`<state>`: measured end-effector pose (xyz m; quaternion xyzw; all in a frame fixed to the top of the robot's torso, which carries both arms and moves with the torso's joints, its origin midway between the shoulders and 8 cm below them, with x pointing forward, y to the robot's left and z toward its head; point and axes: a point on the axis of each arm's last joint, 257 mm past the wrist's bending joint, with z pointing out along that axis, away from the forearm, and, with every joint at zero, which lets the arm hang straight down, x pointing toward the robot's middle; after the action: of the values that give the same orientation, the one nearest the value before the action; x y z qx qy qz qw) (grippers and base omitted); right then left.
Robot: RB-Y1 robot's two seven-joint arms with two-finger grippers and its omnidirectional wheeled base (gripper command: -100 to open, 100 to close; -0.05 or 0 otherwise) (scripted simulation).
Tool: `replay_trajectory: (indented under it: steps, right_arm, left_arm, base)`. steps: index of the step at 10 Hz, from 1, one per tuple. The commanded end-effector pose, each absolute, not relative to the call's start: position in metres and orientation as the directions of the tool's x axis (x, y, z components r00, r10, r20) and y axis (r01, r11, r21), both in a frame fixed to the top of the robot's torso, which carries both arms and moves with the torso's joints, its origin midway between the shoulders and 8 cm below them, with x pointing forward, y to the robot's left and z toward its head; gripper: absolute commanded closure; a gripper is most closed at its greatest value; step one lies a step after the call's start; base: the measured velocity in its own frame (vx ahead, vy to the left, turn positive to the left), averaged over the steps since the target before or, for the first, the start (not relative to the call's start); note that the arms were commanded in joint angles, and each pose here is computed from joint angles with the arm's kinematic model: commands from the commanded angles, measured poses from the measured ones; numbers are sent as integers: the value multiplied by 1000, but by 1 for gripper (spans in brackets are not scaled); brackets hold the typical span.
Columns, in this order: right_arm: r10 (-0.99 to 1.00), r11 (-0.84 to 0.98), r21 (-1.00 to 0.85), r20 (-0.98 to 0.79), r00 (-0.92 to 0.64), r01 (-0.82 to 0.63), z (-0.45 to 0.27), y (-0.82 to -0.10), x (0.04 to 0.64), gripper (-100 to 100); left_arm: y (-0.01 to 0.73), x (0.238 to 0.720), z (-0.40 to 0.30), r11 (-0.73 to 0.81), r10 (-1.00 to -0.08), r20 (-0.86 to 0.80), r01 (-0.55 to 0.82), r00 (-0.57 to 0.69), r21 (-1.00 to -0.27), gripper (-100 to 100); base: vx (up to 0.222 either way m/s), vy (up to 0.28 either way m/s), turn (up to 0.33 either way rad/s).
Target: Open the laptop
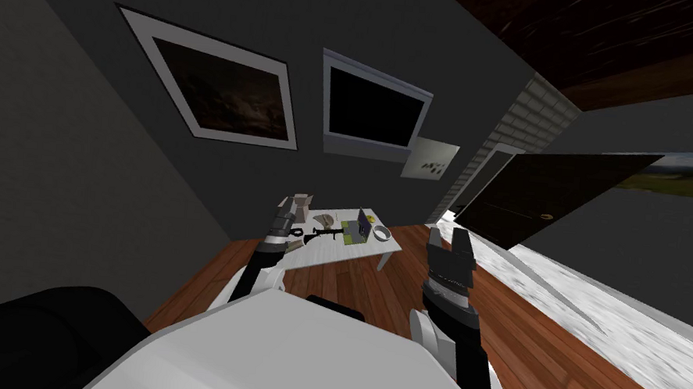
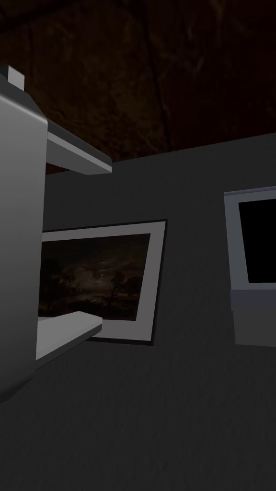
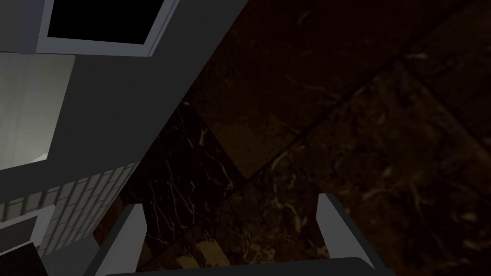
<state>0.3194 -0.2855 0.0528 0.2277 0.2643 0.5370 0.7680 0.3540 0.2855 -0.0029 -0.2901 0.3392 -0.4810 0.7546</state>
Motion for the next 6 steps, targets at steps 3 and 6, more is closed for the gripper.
replay_trajectory:
  steps: [3,6]
  right_arm:
    - [945,320,634,-162,283,-705,53,-285,319,0]
    - [945,320,633,-162,283,-705,53,-285,319,0]
  left_arm:
    - [286,354,-3,369,-923,-233,529,307,-764,0]
    - [285,354,-3,369,-923,-233,529,307,-764,0]
  base:
    - [0,0,0]
    - [0,0,0]
